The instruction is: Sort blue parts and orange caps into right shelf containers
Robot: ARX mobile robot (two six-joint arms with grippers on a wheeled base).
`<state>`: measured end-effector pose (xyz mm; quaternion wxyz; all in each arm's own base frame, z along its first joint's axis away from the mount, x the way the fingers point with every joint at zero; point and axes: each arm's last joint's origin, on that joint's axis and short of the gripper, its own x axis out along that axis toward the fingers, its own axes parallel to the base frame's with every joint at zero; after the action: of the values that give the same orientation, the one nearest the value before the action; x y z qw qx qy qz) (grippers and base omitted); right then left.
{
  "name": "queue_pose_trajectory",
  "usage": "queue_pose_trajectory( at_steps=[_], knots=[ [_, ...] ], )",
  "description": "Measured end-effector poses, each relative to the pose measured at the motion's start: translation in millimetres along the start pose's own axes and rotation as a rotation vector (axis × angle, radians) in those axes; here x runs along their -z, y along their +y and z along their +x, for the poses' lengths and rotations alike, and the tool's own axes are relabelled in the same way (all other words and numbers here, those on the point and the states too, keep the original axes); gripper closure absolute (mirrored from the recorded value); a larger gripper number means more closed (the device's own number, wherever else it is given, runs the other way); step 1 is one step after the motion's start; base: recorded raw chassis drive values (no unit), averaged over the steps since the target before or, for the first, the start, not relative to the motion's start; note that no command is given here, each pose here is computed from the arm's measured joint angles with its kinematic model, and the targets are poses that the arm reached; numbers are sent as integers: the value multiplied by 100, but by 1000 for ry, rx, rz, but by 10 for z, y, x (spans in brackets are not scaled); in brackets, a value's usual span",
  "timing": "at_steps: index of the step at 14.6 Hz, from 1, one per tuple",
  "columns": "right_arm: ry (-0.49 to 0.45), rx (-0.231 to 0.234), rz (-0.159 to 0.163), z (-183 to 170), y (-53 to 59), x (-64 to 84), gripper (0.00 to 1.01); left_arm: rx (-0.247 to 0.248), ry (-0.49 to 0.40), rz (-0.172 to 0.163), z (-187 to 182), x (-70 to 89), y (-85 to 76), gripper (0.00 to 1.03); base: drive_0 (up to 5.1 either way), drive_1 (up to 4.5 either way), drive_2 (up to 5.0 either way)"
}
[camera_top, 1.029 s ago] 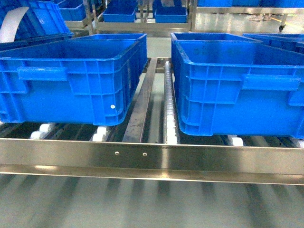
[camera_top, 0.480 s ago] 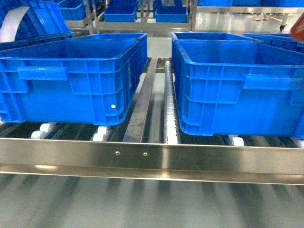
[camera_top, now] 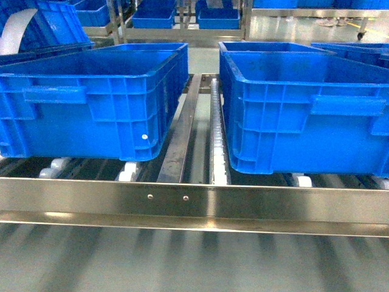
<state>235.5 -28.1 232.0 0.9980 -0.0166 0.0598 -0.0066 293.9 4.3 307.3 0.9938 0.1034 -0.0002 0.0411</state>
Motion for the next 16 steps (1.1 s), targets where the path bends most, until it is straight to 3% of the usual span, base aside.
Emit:
queue_pose_trajectory(
  at_steps=[1, 3, 4, 5, 6, 7, 8, 9, 10, 11, 13, 14, 16],
  knots=[
    [43, 12, 17, -142, -32, 114, 3, 51, 15, 3, 269, -53, -50, 41, 0, 0, 0],
    [-38, 16, 28, -308, -24, -16, 3, 135, 106, -23, 1024, -26, -182, 41, 0, 0, 0],
    [-19, 7, 39, -273, 5, 8, 3, 127, 166, -40, 1532, 71, -268, 28, 0, 0, 0],
    [2, -3, 46, -245, 25, 40, 3, 102, 156, -37, 1737, 147, -332, 15, 0, 0, 0],
    [-17, -8, 46, -245, 36, 19, 3, 118, 143, -21, 1662, 258, -414, 3, 0, 0, 0],
    [-30, -11, 44, -247, 41, 5, 3, 143, 97, -4, 1321, 219, -477, 6, 0, 0, 0],
    [-37, -17, 41, -220, 57, 15, 3, 125, 1, 16, 940, 54, -441, 5, 0, 0, 0],
    [-32, -46, 41, -198, 92, 100, 3, 67, -94, 19, 443, -117, -314, 5, 0, 0, 0],
    [-77, -33, 36, -204, 137, 202, 10, 54, -148, -43, 112, -56, -208, 15, 0, 0, 0],
    [-96, -20, 35, -295, 166, 318, 24, 49, -109, -126, -108, 222, -173, 29, 0, 0, 0],
    [-122, -10, 34, -458, 271, 383, 50, 92, 59, -176, -363, 847, -205, 55, 0, 0, 0],
    [-118, -25, 32, -524, 297, 438, 63, 90, 53, -184, -503, 917, -204, 67, 0, 0, 0],
    [-106, -19, 33, -650, 296, 543, 90, 74, -40, -202, -758, 864, -161, 95, 0, 0, 0]
  ],
)
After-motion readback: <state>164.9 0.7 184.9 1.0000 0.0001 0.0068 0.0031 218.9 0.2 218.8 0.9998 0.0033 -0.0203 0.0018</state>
